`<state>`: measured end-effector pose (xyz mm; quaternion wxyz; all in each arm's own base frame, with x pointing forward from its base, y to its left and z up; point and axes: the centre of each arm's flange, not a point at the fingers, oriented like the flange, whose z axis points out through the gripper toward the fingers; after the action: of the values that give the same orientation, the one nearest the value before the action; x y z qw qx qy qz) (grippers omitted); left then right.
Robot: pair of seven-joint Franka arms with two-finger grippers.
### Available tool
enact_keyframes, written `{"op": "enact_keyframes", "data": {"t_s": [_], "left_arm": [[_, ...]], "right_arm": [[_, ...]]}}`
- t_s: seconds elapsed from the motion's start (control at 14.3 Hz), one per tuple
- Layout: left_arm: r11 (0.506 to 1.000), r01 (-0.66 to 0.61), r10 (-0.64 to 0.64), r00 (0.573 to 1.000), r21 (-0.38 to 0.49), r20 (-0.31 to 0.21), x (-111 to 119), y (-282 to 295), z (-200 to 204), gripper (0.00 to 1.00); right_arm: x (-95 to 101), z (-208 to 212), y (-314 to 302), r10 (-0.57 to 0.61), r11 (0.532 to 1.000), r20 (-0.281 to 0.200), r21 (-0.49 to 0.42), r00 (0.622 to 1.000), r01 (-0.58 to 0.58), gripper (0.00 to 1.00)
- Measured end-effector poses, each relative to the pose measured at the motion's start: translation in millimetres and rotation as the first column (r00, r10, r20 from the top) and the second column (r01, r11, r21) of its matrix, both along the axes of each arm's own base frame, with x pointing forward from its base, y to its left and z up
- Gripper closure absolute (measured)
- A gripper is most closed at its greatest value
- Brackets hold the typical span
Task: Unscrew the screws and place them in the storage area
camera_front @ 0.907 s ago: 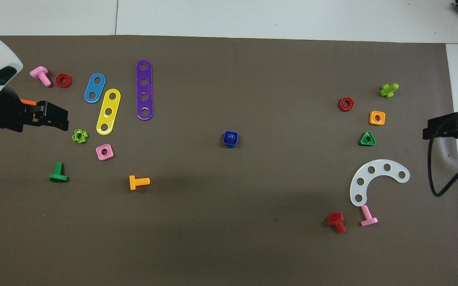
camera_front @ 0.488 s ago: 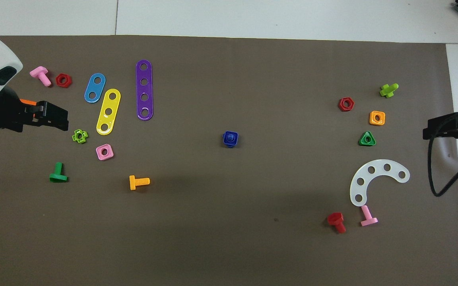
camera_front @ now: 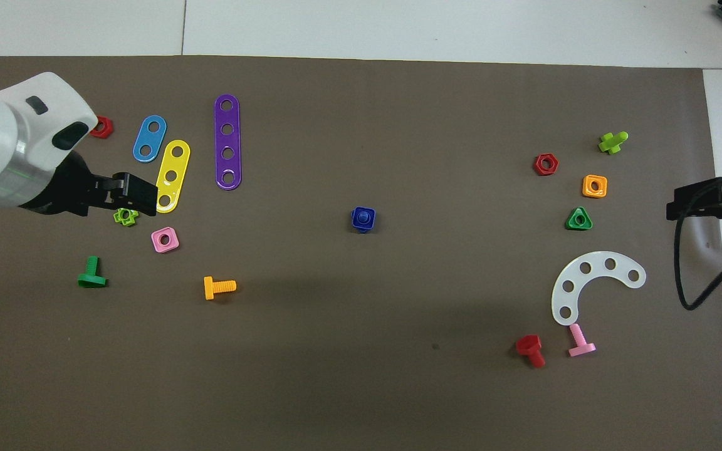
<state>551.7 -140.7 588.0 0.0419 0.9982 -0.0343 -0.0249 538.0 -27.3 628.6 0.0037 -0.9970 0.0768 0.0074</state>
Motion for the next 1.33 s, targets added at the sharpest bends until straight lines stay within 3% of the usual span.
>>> {"op": "enact_keyframes", "data": {"t_s": [0.56, 0.77, 1.05, 1.33], "left_arm": [[0.994, -0.019, 0.031, 0.994, -0.105, 0.106, 20, -153, -78, 0.01], [0.993, 0.020, -0.006, 0.994, -0.120, 0.113, 22, -195, -112, 0.02], [0.995, 0.059, -0.050, 0.991, -0.076, 0.124, 26, -259, -164, 0.03], [0.995, 0.093, -0.087, 0.986, -0.036, 0.143, 29, -282, -204, 0.05]], "right_arm": [[0.0, 0, 0, 0.000, 1.000, 0.000, 0.000, 1.000, 0.000, 0.00], [0.0, 0, 0, 0.000, 1.000, 0.000, 0.000, 1.000, 0.000, 0.00], [0.0, 0, 0, 0.000, 1.000, 0.000, 0.000, 1.000, 0.000, 0.00], [0.0, 0, 0, 0.000, 1.000, 0.000, 0.000, 1.000, 0.000, 0.00]]}}
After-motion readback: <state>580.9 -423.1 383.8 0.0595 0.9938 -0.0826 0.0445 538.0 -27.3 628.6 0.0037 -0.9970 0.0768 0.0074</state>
